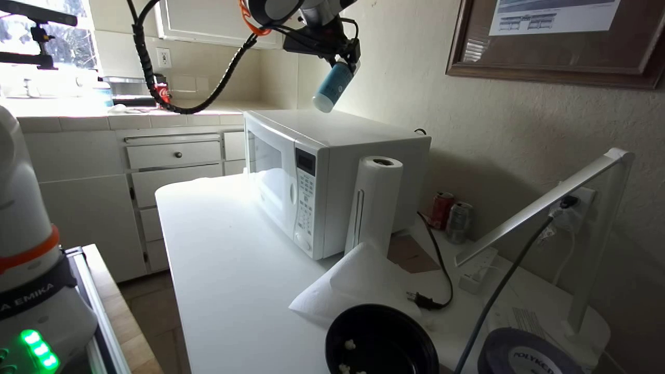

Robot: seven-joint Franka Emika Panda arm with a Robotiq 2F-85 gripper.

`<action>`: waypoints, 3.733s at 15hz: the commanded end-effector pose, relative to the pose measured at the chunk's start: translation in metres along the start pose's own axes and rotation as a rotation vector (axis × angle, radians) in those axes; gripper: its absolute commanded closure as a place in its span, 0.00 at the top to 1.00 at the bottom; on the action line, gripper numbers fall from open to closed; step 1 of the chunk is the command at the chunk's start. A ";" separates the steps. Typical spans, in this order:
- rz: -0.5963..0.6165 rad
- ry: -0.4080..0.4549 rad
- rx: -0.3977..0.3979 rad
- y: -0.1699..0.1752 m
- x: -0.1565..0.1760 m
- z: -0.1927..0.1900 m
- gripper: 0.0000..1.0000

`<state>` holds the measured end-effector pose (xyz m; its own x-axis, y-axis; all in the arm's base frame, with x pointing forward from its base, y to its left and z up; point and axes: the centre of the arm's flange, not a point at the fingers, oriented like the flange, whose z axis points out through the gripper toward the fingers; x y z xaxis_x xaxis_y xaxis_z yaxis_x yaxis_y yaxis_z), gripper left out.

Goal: Put the bottle on the microwave upright

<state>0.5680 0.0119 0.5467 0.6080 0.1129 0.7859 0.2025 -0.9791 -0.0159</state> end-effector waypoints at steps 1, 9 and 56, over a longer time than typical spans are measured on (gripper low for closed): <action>0.000 0.000 0.000 0.000 0.000 0.000 0.35; -0.119 0.041 0.132 -0.008 -0.022 -0.017 0.35; -0.184 0.499 0.263 -0.016 -0.129 0.011 0.35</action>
<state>0.5067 0.0140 0.4543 0.1793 0.1272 0.9755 0.5025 -0.8643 0.0203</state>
